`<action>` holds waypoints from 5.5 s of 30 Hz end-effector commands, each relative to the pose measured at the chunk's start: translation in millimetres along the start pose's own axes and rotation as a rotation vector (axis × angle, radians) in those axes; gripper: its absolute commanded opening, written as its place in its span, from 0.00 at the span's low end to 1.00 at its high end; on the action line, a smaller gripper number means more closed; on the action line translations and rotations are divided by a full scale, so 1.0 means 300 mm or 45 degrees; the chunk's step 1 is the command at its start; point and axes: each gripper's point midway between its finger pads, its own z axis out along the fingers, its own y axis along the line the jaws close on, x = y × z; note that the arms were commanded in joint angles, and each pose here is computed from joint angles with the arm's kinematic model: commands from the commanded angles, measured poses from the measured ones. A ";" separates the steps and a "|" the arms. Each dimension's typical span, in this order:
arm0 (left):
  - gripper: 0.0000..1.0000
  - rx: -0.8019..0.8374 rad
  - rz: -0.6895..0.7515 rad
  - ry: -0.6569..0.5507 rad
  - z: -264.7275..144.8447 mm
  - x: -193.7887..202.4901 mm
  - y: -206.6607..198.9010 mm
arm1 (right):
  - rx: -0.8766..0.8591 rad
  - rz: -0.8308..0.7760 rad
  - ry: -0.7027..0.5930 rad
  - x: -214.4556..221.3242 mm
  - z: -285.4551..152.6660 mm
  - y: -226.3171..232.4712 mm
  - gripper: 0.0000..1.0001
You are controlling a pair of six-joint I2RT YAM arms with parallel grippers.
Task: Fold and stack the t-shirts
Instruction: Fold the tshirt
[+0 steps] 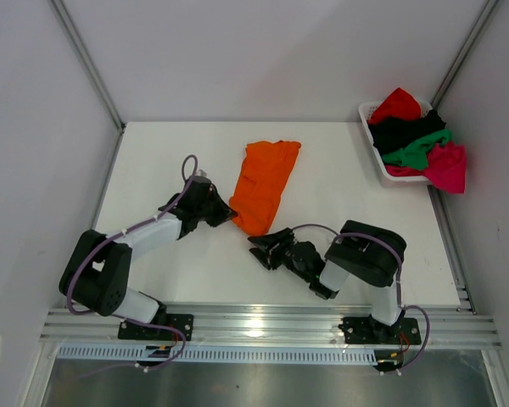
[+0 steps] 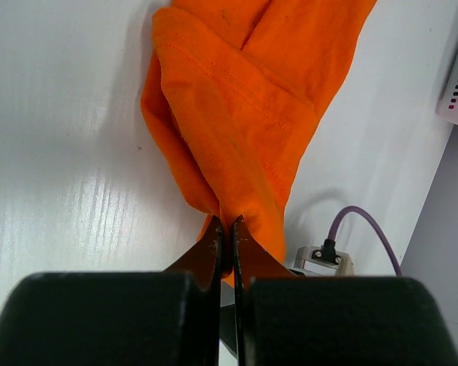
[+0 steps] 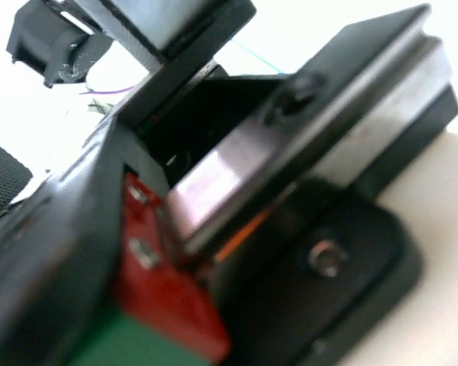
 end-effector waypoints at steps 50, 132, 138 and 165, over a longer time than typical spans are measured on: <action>0.01 -0.001 -0.001 -0.010 -0.066 0.047 0.118 | -0.270 -0.056 -0.007 -0.071 0.036 0.166 0.09; 0.01 -0.067 0.157 -0.024 -0.071 -0.106 -0.184 | 0.043 -0.814 -0.124 -0.408 -0.001 0.370 0.01; 0.01 -0.092 0.155 0.023 0.019 -0.208 -0.224 | 0.036 -0.840 -0.136 -0.475 0.086 0.404 0.02; 0.01 0.247 0.570 0.256 0.258 -0.432 -0.568 | 0.070 -0.835 -0.235 -0.676 0.221 0.410 0.02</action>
